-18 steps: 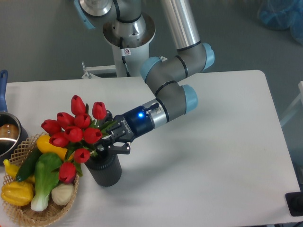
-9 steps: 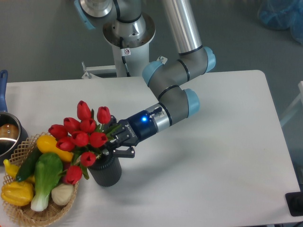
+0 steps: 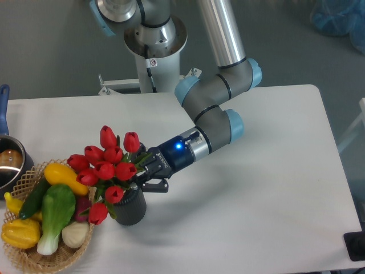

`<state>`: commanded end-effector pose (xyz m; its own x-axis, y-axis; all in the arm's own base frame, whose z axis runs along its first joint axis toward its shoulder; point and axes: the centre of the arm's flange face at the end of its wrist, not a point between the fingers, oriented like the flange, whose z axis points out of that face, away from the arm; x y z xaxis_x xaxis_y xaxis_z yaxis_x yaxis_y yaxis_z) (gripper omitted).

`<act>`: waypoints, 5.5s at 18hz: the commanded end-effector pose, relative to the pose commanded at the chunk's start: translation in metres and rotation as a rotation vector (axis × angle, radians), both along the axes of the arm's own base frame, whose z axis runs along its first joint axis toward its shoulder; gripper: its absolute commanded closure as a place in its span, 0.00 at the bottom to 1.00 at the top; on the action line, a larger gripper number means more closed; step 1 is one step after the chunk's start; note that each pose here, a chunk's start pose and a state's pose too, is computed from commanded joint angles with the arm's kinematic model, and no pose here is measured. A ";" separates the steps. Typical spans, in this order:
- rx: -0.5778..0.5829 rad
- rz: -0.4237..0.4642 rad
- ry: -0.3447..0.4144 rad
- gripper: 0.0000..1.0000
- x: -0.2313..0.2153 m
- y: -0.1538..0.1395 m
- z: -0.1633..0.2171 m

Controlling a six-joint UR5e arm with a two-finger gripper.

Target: Insert the flowers into the vase

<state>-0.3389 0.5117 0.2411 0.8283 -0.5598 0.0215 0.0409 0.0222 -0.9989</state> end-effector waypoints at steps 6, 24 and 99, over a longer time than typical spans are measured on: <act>-0.004 0.007 0.003 0.73 -0.003 -0.003 -0.002; 0.003 -0.002 0.015 0.75 0.006 -0.002 -0.006; -1.478 0.535 0.683 0.00 -0.158 -0.502 0.229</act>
